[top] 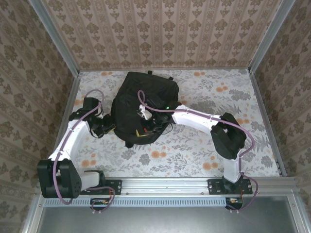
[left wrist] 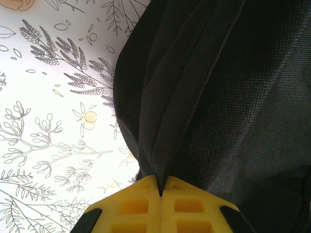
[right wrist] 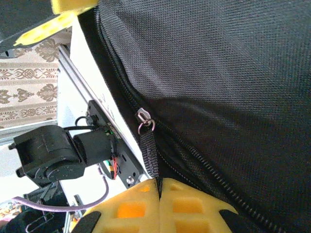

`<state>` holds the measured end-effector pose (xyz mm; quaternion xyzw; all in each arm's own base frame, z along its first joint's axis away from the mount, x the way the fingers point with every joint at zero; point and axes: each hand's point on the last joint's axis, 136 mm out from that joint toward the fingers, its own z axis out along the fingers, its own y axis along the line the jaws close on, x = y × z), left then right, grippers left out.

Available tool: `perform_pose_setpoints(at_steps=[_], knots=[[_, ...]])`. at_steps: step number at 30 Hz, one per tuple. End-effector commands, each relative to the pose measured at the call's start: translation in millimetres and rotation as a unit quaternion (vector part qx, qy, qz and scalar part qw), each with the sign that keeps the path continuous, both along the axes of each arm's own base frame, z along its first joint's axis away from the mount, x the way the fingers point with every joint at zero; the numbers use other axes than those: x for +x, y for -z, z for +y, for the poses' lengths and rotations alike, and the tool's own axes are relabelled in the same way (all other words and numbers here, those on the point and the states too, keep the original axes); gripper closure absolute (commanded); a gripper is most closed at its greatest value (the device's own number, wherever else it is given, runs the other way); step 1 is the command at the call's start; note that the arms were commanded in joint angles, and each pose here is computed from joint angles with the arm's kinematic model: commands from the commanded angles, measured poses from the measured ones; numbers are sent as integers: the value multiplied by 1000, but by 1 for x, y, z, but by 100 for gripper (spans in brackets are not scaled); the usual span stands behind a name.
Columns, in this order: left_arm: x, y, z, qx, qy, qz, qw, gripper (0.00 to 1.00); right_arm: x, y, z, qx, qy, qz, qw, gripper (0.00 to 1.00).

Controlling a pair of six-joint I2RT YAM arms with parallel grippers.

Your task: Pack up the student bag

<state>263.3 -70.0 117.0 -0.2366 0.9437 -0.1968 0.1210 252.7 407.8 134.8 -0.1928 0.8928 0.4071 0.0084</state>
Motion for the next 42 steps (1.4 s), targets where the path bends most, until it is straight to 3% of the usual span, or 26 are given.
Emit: perform_pose_setpoints(at_steps=[1,7,12,16,19,22,23,31,39,42], knots=[[9,-10,9,17,-6,-20,1000,100,-7,-11,-12,-1,-9,-6,1000,100],[22,-14,27,66,-31,-33,997,99,-8,-12,-7,7,-11,-5,1000,100],[43,-23,38,95,-50,-37,994,95,-2,-15,24,26,-15,6,1000,100],[67,-31,45,95,-70,-40,992,93,16,-19,54,45,-4,11,999,100],[73,-38,47,67,-86,-43,993,84,31,-20,69,52,5,9,999,100],[64,-48,40,47,-80,-65,994,64,40,-25,76,62,8,10,998,100],[58,-47,37,39,-80,-63,994,63,41,-26,77,63,8,10,998,100],[6,-21,-4,-12,-57,-14,998,61,40,-22,74,61,8,9,998,100],[-1,-3,-5,7,-63,-2,998,61,36,-15,69,62,12,12,998,100],[3,2,-6,7,-62,0,998,66,34,-15,67,60,13,13,998,100]])
